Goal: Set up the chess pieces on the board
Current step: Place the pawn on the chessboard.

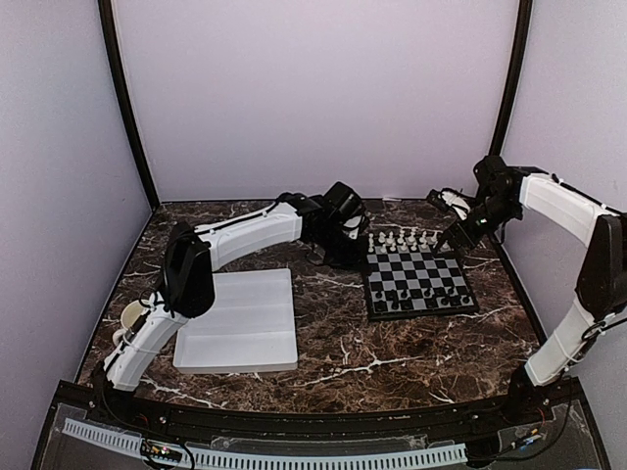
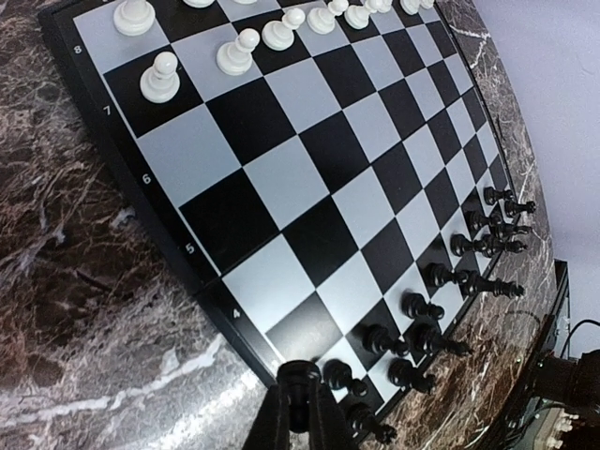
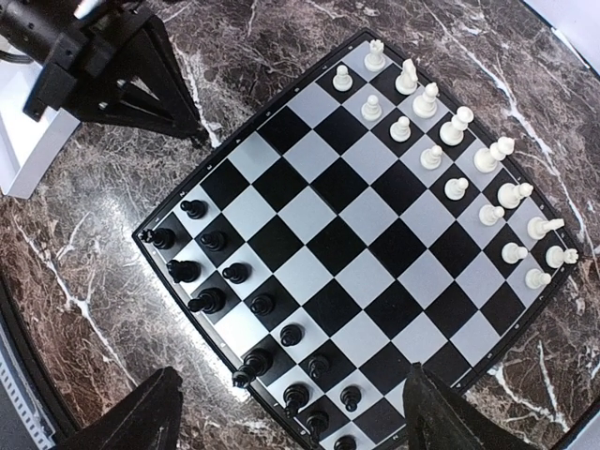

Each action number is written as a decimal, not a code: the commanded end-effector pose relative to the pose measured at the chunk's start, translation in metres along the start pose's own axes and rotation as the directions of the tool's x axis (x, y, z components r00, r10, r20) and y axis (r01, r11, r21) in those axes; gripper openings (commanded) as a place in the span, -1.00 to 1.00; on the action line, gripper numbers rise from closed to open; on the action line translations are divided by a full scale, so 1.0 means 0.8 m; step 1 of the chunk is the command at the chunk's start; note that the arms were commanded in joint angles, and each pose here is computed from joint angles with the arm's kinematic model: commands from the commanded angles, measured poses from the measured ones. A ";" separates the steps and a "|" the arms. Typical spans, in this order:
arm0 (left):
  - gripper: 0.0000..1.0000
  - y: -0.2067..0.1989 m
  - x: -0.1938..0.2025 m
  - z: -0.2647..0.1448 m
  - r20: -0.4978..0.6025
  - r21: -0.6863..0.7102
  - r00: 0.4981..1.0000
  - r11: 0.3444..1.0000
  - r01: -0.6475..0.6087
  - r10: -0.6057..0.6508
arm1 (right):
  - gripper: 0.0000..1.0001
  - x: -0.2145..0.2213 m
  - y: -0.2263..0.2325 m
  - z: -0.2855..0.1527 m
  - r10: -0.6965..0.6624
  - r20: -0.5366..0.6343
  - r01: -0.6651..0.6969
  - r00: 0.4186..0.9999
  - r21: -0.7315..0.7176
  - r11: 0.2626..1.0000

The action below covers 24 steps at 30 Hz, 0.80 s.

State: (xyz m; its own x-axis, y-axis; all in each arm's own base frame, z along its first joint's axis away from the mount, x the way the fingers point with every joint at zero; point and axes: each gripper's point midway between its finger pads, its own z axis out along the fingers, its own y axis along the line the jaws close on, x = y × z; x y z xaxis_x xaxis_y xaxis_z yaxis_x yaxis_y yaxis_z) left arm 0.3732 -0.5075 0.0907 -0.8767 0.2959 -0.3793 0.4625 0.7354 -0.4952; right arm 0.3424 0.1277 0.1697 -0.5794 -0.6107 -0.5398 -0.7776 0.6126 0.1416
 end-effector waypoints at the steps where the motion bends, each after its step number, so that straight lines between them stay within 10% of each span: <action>1: -1.00 -0.018 -0.019 0.006 0.047 0.066 0.999 0.998 0.015 -0.018 | 0.66 -0.010 0.000 0.005 0.013 0.042 -0.012 0.999 -0.029 1.000; 9: -1.00 -0.014 -0.016 0.028 0.033 0.095 0.998 0.994 0.051 -0.054 | 0.73 0.000 0.005 0.019 0.040 0.021 -0.039 0.999 -0.072 0.997; 24: -0.29 -0.037 -0.032 0.008 0.077 0.152 0.997 0.988 -0.025 0.013 | 0.75 -0.009 -0.008 0.034 0.070 0.015 -0.069 0.997 -0.093 0.993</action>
State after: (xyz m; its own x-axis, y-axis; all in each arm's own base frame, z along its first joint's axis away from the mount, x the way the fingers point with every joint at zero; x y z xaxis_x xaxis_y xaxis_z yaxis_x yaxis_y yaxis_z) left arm 0.3799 -0.5344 0.0739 -0.8939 0.2523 -0.3706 0.4362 0.6804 -0.5889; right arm 0.3457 0.1384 0.1425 -0.6381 -0.5709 -0.5166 -0.7512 0.6089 0.2549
